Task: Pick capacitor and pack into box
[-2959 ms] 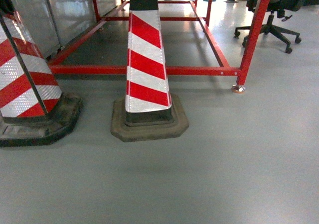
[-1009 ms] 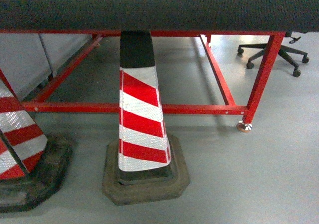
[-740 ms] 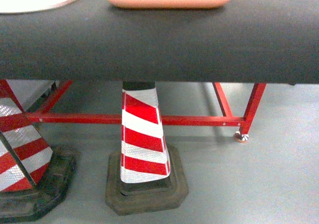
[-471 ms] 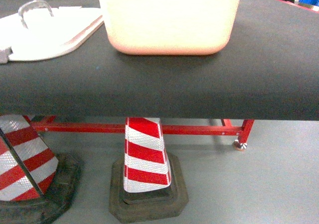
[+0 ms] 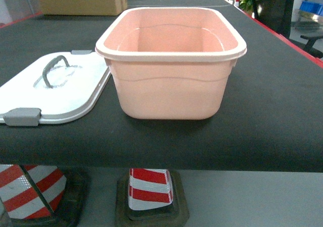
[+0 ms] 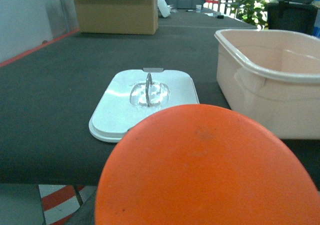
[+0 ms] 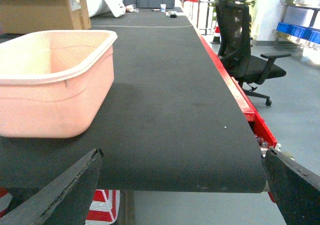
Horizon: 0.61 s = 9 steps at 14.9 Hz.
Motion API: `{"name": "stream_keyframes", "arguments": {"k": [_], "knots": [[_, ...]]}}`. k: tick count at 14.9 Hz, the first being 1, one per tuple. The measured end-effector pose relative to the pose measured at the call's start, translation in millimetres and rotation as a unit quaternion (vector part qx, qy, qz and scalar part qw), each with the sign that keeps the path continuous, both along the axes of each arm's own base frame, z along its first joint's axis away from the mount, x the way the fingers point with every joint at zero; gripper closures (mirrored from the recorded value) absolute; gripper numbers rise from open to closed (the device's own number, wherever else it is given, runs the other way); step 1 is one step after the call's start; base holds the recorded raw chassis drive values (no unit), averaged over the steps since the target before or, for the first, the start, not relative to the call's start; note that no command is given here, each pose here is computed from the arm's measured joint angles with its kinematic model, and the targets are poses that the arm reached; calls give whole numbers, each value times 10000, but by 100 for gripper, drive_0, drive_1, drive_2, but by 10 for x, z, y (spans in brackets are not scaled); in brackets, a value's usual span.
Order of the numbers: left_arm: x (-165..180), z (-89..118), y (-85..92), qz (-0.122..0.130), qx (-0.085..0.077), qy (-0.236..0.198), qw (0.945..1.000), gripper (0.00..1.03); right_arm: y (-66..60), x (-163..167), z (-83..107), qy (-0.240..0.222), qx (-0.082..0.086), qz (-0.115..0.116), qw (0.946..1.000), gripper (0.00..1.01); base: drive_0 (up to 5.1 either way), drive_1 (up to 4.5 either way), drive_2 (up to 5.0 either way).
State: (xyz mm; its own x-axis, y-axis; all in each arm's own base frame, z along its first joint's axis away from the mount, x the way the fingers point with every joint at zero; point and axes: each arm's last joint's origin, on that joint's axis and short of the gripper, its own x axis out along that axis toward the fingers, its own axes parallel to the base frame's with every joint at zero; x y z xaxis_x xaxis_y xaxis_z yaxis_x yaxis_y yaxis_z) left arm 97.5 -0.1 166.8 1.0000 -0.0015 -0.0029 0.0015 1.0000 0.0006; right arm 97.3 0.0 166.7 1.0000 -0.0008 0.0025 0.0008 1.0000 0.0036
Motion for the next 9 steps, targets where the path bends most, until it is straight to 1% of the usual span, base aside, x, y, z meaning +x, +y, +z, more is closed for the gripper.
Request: {"name": "stream_keyframes", "arguments": {"k": [9], "knots": [[0, 0, 0, 4, 0, -2, 10000, 60, 0, 0, 0, 2, -6, 2, 10000, 3, 0, 0, 0]]}}
